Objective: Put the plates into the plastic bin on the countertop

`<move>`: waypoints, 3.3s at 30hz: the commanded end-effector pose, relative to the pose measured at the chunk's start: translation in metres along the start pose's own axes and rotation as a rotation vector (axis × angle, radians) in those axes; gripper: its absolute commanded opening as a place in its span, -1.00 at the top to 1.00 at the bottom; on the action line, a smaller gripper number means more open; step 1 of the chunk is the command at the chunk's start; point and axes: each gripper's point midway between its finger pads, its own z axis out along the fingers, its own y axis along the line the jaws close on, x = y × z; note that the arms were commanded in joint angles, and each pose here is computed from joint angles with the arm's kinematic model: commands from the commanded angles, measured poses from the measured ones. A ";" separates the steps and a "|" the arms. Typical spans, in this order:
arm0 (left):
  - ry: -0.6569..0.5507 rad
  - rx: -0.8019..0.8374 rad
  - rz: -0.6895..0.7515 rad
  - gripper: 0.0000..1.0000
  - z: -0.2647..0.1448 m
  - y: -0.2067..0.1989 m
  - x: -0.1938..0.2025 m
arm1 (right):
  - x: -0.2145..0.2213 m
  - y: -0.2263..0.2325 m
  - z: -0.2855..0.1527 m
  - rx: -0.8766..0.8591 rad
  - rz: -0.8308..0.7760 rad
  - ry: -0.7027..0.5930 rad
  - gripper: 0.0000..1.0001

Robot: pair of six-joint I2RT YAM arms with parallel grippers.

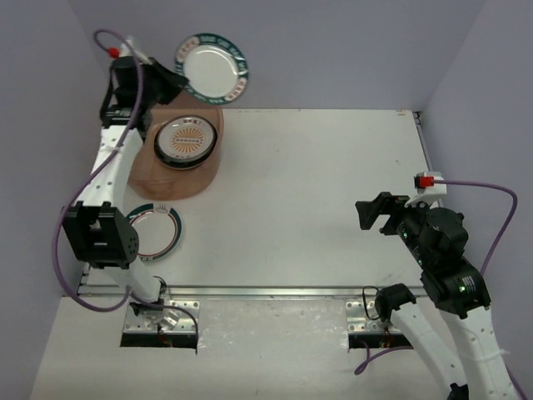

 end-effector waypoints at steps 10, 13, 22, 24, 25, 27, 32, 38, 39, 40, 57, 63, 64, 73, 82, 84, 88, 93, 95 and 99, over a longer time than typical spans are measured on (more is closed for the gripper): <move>-0.159 -0.352 -0.268 1.00 -0.086 0.186 -0.049 | 0.023 0.026 0.039 -0.133 -0.004 0.115 -0.98; -0.144 -0.367 -0.289 1.00 -0.073 0.200 -0.045 | 0.025 0.027 0.039 -0.142 -0.009 0.126 -0.98; 0.004 -0.383 -0.291 1.00 -0.009 0.215 -0.010 | 0.030 0.028 0.042 -0.150 -0.008 0.131 -0.98; 0.043 -0.386 -0.292 0.98 0.008 0.220 0.002 | 0.032 0.031 0.042 -0.169 -0.009 0.142 -0.97; 0.050 -0.378 -0.295 0.85 0.012 0.219 0.002 | 0.033 0.034 0.041 -0.188 -0.013 0.150 -0.98; 0.064 -0.372 -0.297 0.56 0.020 0.219 0.005 | 0.034 0.038 0.040 -0.212 -0.019 0.158 -0.98; 0.122 -0.415 -0.254 -0.44 0.031 0.212 0.024 | 0.036 0.039 0.043 -0.218 -0.018 0.170 -0.98; 0.130 -0.525 -0.157 -1.00 0.020 0.207 0.038 | 0.049 0.042 0.056 -0.228 0.000 0.232 -0.98; 0.147 -0.529 -0.134 -1.00 0.020 0.204 0.044 | 0.057 0.048 0.060 -0.265 0.006 0.275 -0.97; 0.162 -0.540 -0.121 -1.00 0.022 0.205 0.048 | 0.063 0.061 0.058 -0.339 0.014 0.315 -0.97; 0.087 -0.589 -0.052 -1.00 -0.030 0.175 0.012 | 0.093 0.136 0.072 -0.746 0.311 0.507 -0.98; 0.032 -0.389 0.026 -1.00 -0.082 0.100 0.003 | 0.126 0.206 0.103 -0.835 0.362 0.585 -0.98; 0.021 -0.354 0.045 -1.00 -0.092 0.089 0.005 | 0.125 0.219 0.106 -0.852 0.359 0.577 -0.98; -0.085 -0.175 0.227 -1.00 -0.200 0.044 0.031 | 0.256 0.330 0.181 -0.780 0.506 0.775 -0.79; -0.522 -0.489 0.130 -1.00 -0.284 0.113 0.019 | 0.356 0.380 0.215 -0.607 0.617 0.935 -0.41; -0.517 -0.517 0.125 -1.00 -0.286 0.117 0.020 | 0.368 0.383 0.224 -0.533 0.635 0.945 -0.34; -0.493 -0.496 0.128 -1.00 -0.281 0.115 0.025 | 0.395 0.377 0.230 -0.407 0.630 0.976 -0.13; -0.485 -0.487 0.132 -1.00 -0.281 0.114 0.028 | 0.409 0.384 0.241 -0.392 0.710 1.010 0.42; -0.484 -0.487 0.136 -1.00 -0.281 0.115 0.028 | 0.410 0.390 0.240 -0.423 0.705 1.031 0.80; -0.482 -0.493 0.145 -1.00 -0.280 0.116 0.028 | 0.400 0.392 0.229 -0.496 0.684 1.010 1.00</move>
